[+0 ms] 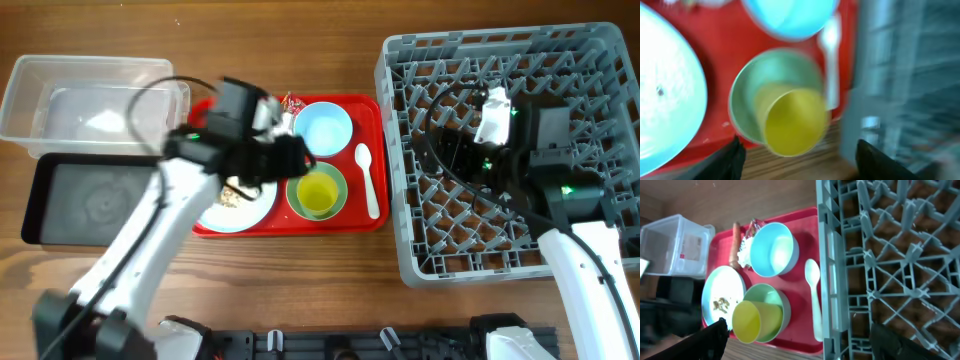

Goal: Sort waste into correct bins and load items into the dishwasher rack
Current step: 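Grasp the yellow cup from the green bowl with the left gripper, then hand the yellow cup from the left gripper to the right gripper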

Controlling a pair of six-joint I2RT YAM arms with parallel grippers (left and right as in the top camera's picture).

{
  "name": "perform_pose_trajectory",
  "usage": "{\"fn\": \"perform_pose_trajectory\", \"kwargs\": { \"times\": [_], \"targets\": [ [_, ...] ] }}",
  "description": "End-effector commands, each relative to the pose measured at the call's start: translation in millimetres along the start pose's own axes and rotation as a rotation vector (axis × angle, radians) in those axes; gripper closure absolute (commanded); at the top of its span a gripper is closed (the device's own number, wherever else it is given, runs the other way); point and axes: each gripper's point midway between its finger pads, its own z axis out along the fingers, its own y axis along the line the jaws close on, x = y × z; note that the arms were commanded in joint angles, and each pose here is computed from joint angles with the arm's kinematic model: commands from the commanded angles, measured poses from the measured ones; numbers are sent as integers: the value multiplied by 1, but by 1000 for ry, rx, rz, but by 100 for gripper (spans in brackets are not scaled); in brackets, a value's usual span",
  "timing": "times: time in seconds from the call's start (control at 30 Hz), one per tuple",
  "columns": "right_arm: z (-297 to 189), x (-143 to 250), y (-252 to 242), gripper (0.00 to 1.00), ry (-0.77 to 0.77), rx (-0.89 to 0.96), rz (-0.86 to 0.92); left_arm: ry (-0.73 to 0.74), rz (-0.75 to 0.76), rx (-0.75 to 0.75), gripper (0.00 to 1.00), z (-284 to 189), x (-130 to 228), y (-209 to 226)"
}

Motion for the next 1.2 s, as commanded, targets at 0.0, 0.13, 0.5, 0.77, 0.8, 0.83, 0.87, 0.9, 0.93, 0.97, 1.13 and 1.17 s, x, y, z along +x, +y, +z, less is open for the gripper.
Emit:
{"fn": "perform_pose_trajectory", "kwargs": {
  "times": [0.0,0.13,0.5,0.77,0.8,0.83,0.87,0.9,0.93,0.97,1.13,1.17],
  "targets": [
    [-7,-8,9,7,-24,-34,-29,23,73,-237,37,33,10,21],
    [-7,-7,10,7,-22,-38,-27,74,110,-312,62,67,19,27],
    [-7,-5,9,0,-13,-35,32,10,39,-10,96,-24,-15,-34],
    [-51,-14,123,9,-36,-706,-261,80,29,795,96,-132,-34,-86],
    [-59,-17,133,11,-54,-769,-301,94,35,836,96,-138,-32,-90],
    [-64,-21,138,13,-65,-794,-302,107,40,866,96,-142,-30,-93],
    [-67,-26,143,14,-81,-814,-302,136,52,923,96,-149,-24,-100],
    [-68,-26,149,14,-83,-834,-315,153,59,951,96,-153,-21,-105],
    [-70,-23,156,14,-79,-864,-343,164,64,965,96,-154,-19,-107],
    [-69,-20,163,14,-71,-884,-361,172,69,970,96,-154,-17,-109],
    [-65,0,195,14,-12,-987,-437,199,96,976,96,-151,-9,-118],
    [-65,2,199,15,-4,-998,-440,201,102,977,96,-151,-8,-120]
  ]
}}
